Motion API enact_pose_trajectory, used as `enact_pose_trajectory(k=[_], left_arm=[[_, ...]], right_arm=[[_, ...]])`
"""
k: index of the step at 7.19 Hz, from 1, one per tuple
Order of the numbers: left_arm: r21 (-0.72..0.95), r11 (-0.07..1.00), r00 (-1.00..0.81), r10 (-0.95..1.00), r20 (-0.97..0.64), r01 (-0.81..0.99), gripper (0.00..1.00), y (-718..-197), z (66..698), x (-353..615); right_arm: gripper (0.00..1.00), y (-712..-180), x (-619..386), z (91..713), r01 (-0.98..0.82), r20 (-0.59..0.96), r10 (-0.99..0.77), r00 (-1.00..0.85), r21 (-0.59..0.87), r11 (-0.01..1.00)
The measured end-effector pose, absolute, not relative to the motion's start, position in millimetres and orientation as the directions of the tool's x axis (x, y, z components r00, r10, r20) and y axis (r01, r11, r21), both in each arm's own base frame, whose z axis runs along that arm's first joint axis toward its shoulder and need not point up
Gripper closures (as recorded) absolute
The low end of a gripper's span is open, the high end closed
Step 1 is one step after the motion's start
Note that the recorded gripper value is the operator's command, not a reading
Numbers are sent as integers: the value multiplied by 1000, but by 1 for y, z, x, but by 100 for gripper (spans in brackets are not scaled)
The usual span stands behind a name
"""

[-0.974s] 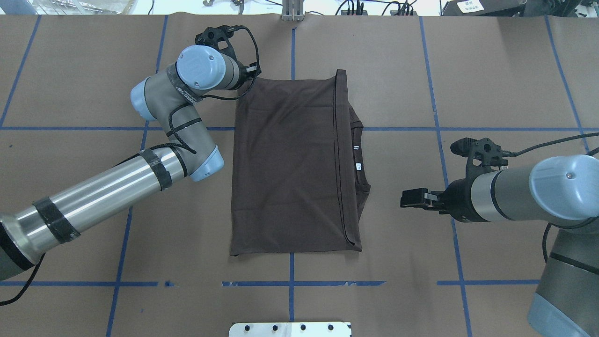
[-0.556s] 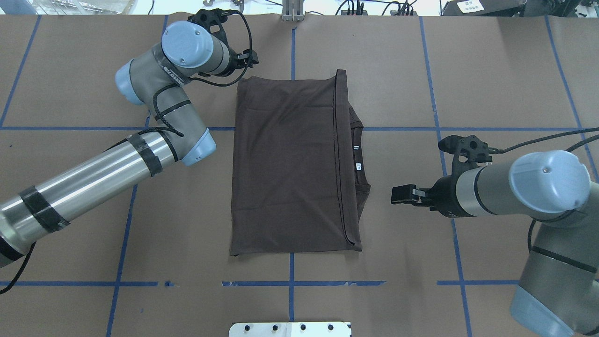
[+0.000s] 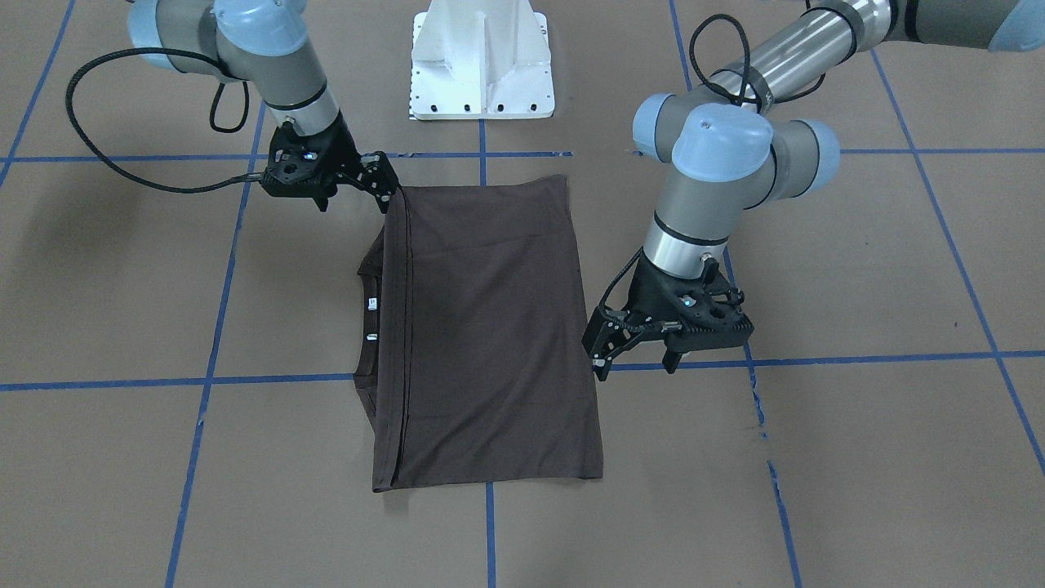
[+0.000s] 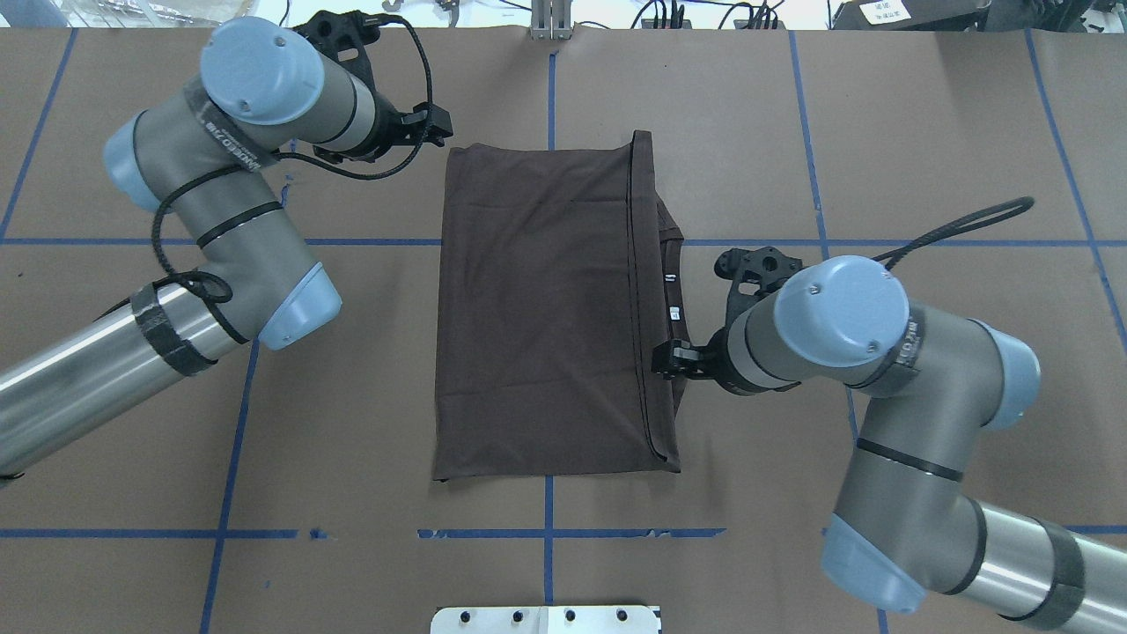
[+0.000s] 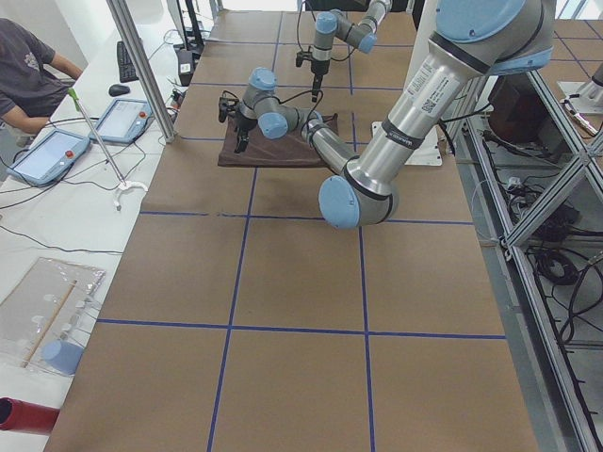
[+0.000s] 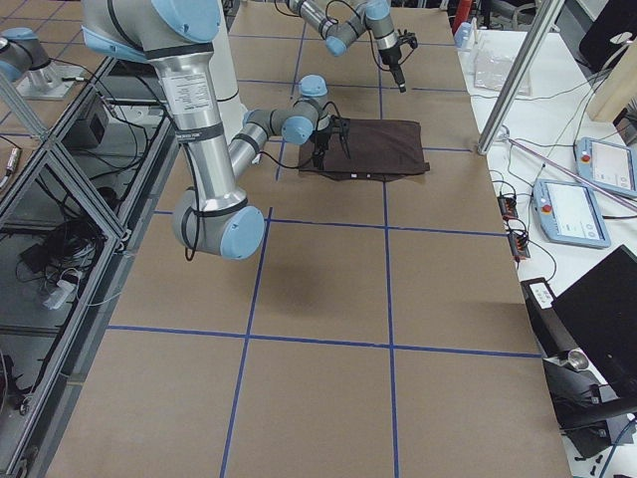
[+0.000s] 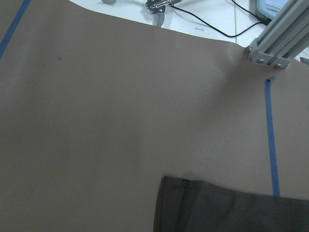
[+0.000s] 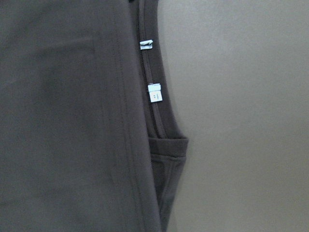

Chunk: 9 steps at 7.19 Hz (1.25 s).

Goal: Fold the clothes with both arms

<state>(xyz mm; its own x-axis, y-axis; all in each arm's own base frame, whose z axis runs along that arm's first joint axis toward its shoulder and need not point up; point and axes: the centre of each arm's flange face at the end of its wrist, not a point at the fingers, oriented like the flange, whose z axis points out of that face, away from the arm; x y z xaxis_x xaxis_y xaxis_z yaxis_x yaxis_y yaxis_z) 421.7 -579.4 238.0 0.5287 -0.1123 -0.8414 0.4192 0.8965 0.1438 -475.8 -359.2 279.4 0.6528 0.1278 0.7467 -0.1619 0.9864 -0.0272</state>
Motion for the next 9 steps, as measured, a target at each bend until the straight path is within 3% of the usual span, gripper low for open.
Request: enact_pose_trajectory(k=[4, 9], left_arm=[[135, 907, 517, -101, -850, 399, 0, -553, 239, 402], [135, 909, 510, -94, -855, 394, 0, -551, 238, 402]], right_arm=[[0, -321, -539, 281, -74, 671, 89, 736, -51, 996], [0, -312, -549, 304, -51, 612, 94, 785, -86, 995]])
